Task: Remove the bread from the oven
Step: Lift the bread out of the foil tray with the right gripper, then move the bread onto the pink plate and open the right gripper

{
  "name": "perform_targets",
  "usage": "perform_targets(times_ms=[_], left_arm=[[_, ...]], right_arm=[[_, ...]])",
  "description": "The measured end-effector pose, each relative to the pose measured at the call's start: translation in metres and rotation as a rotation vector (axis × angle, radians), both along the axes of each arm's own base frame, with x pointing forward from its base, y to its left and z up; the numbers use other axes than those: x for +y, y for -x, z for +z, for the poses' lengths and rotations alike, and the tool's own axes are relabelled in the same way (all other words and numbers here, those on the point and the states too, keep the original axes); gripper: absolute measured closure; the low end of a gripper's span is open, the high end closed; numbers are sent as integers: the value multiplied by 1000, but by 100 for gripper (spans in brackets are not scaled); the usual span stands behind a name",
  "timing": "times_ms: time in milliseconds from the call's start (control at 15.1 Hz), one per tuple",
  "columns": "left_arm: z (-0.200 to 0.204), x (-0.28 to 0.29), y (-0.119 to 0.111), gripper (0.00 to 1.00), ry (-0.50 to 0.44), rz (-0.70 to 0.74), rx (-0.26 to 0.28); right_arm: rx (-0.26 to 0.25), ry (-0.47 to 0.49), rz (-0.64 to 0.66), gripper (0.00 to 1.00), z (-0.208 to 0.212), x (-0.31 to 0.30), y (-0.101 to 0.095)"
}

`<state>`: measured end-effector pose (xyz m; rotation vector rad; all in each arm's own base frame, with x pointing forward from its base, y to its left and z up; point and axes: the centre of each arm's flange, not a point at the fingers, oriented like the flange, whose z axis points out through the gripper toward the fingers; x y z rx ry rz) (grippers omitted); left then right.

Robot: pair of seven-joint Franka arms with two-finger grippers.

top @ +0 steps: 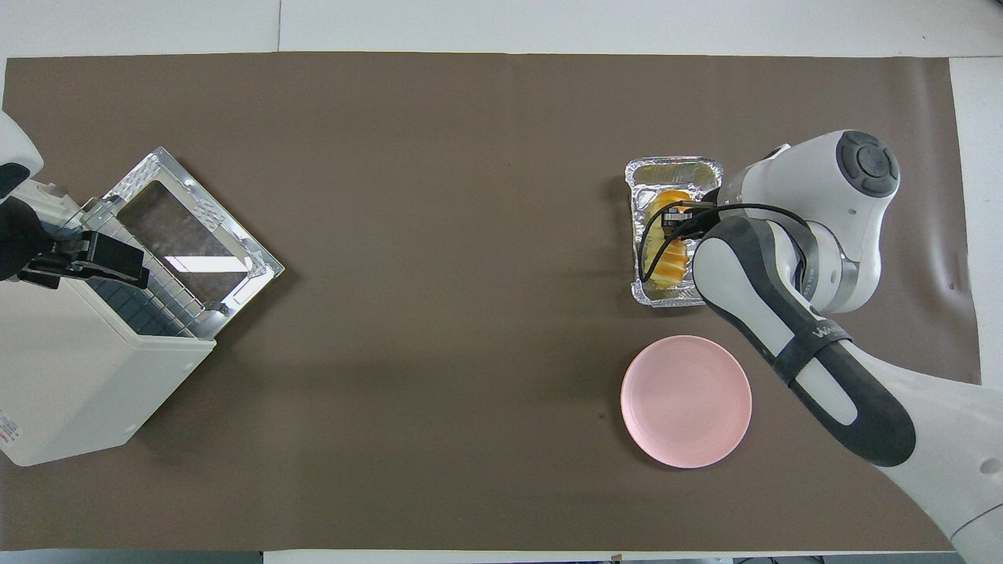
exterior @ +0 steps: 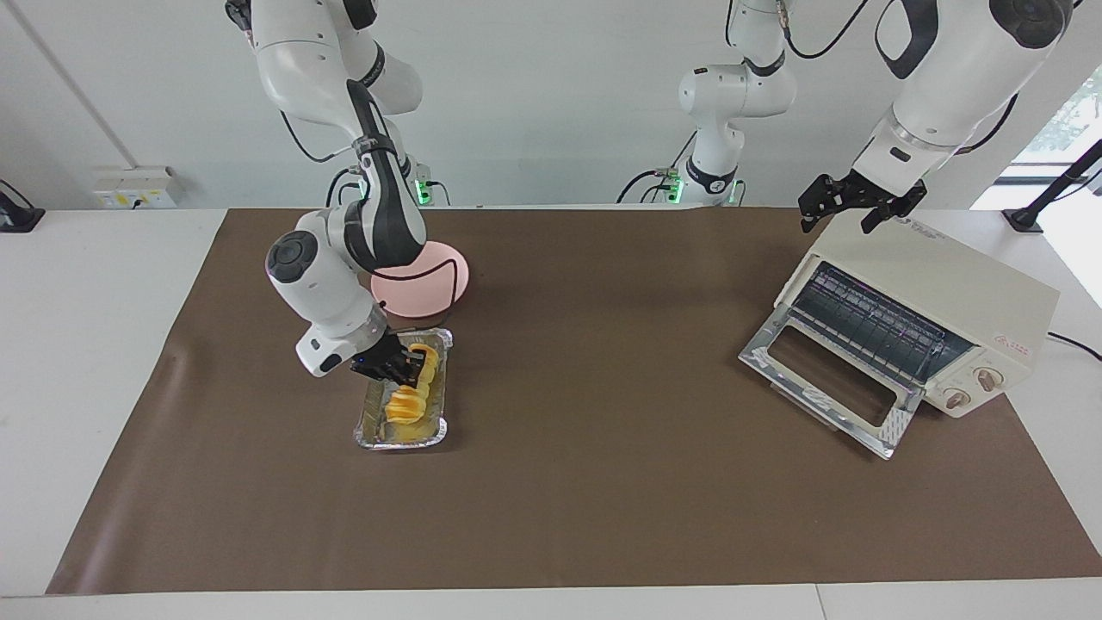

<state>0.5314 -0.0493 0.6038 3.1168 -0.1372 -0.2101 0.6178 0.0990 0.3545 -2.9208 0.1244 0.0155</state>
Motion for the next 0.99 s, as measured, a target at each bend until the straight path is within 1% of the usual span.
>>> perform_targets(times_ms=[132, 199, 331, 463, 596, 728, 794, 860, 993], left_arm=[[0, 0, 0, 0, 0, 0, 0], [0, 0, 0, 0, 0, 0, 0], [0, 0, 0, 0, 0, 0, 0], [0, 0, 0, 0, 0, 0, 0], [0, 0, 0, 0, 0, 0, 0], [0, 0, 0, 0, 0, 0, 0], [0, 0, 0, 0, 0, 0, 0], [0, 0, 0, 0, 0, 0, 0], [0, 0, 0, 0, 0, 0, 0]], right_arm=[[21, -1, -3, 87, 36, 2, 7], [37, 2, -7, 87, 55, 3, 15], [87, 12, -8, 87, 84, 10, 37], [135, 43, 15, 87, 101, 20, 65], [176, 81, 46, 87, 98, 31, 101], [217, 113, 69, 87, 79, 36, 139], [220, 123, 76, 87, 68, 38, 154], [211, 130, 84, 87, 56, 40, 166], [184, 140, 105, 87, 34, 39, 184]])
